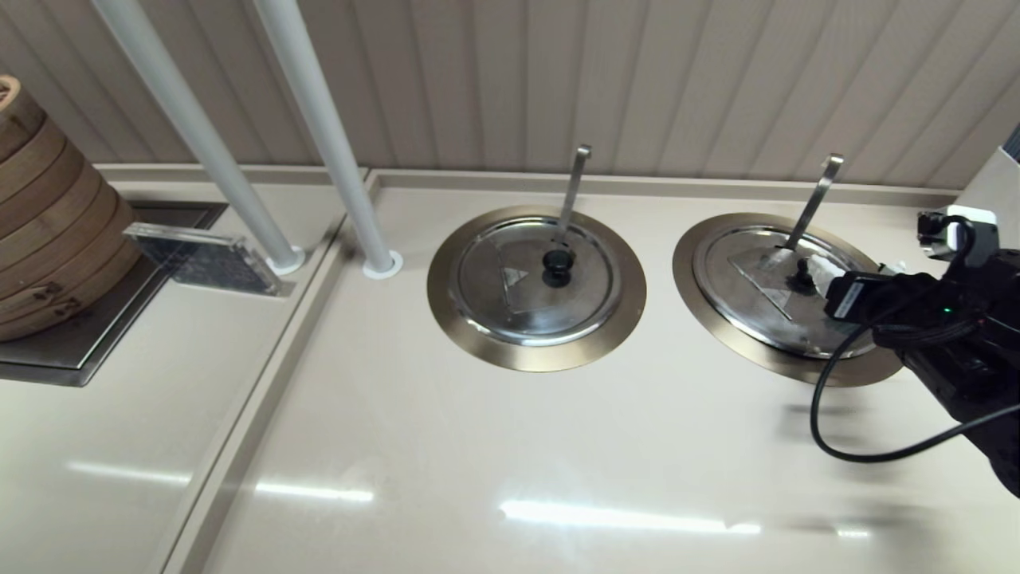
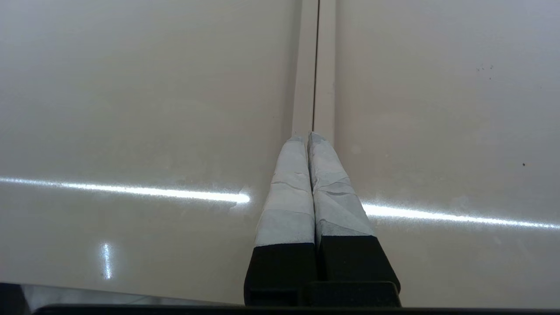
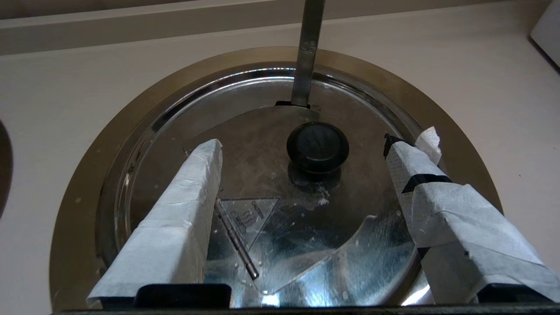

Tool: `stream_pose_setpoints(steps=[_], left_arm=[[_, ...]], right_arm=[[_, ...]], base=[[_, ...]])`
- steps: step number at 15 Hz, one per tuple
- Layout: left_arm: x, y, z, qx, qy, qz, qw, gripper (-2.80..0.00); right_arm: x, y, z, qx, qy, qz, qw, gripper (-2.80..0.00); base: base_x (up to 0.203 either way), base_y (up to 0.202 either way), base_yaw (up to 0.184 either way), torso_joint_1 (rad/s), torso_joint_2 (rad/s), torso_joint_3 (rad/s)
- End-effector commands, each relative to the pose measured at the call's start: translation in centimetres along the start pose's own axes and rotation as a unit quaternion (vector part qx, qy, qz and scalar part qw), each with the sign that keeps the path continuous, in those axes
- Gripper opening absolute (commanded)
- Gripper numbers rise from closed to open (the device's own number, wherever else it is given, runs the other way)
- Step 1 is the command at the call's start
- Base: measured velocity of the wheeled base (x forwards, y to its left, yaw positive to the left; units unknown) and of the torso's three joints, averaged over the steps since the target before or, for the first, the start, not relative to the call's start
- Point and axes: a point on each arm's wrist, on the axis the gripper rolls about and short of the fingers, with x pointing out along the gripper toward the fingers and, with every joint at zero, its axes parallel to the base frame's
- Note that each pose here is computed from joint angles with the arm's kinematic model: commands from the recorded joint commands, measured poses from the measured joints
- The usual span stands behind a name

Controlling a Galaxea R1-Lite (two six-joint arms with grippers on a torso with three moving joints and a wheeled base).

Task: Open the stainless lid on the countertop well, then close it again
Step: Open the lid

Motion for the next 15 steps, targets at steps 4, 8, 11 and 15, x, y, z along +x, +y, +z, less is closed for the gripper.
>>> stream_pose_setpoints(steps=[4,8,11,15], left_arm=[[0.0,0.0,0.0,0.000,0.000,0.000,1.0000,-2.80],[0.0,0.0,0.0,0.000,0.000,0.000,1.0000,-2.80],[0.0,0.0,0.0,0.000,0.000,0.000,1.0000,-2.80],[0.0,0.0,0.0,0.000,0.000,0.000,1.0000,-2.80]], right_arm=[[6.6,-0.7,-1.5,-0.006,-0.034,-0.037,0.999,0.00],[7.8,-1.5,-2.6,-0.018,-0.014,-0.049,0.999,0.00],[8.1,-0.6,-3.8,-0.019,0.001,-0.036,0.999,0.00],[7.7,1.2,-4.0,-0.016,0.003,-0.013,1.000,0.00]], base=[[0.000,0.000,0.000,0.000,0.00,0.000],[0.000,0.000,0.000,0.000,0.00,0.000],[0.000,0.000,0.000,0.000,0.00,0.000],[0.000,0.000,0.000,0.000,0.00,0.000]])
